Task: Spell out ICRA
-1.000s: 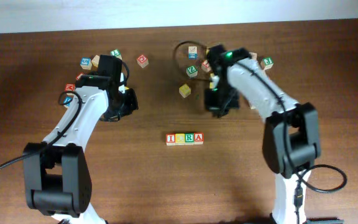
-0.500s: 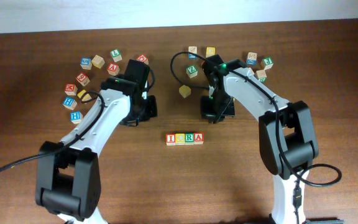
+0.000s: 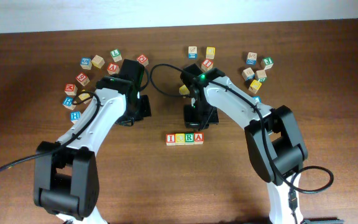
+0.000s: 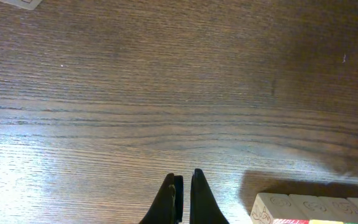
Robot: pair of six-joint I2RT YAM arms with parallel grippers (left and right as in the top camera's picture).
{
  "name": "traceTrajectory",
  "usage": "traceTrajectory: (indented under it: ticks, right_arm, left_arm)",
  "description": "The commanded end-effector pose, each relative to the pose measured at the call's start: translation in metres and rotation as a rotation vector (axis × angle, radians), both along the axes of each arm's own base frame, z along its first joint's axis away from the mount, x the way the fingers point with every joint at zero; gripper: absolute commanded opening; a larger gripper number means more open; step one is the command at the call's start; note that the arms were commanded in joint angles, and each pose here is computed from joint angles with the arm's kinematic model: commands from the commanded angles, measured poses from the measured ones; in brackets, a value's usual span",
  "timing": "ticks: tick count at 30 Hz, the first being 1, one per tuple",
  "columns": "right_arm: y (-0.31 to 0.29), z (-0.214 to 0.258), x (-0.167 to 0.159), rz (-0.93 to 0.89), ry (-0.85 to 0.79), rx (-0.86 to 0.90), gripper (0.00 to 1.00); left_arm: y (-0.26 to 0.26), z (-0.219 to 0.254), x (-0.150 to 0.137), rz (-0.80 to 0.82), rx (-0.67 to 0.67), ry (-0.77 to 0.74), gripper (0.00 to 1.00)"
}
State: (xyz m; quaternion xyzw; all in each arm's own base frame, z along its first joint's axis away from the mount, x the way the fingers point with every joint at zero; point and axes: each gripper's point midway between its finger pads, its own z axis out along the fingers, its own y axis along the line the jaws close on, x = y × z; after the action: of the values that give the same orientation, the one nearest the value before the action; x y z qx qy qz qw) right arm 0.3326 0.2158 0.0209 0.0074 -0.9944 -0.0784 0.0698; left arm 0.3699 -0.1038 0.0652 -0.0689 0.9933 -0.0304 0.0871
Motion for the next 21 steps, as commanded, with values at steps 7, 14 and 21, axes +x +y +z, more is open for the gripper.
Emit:
traceTrajectory:
  ticks: [7,14,21]
  right_arm:
    - [-0.005,-0.001,-0.01,-0.002,0.036,-0.025,0.04]
    - [-0.003,-0.001,-0.008,-0.002,0.028,-0.016,0.04]
    - [-0.034,0.021,0.021,-0.1,0.009,-0.01,0.04]
  left_arm:
    - [0.004,0.007,0.001,0.021,0.007,-0.019,0.0]
    - [0.004,0.007,0.001,0.021,0.007,-0.019,0.0]
    - [0.001,0.007,0.0,0.017,-0.008,-0.014,0.0]
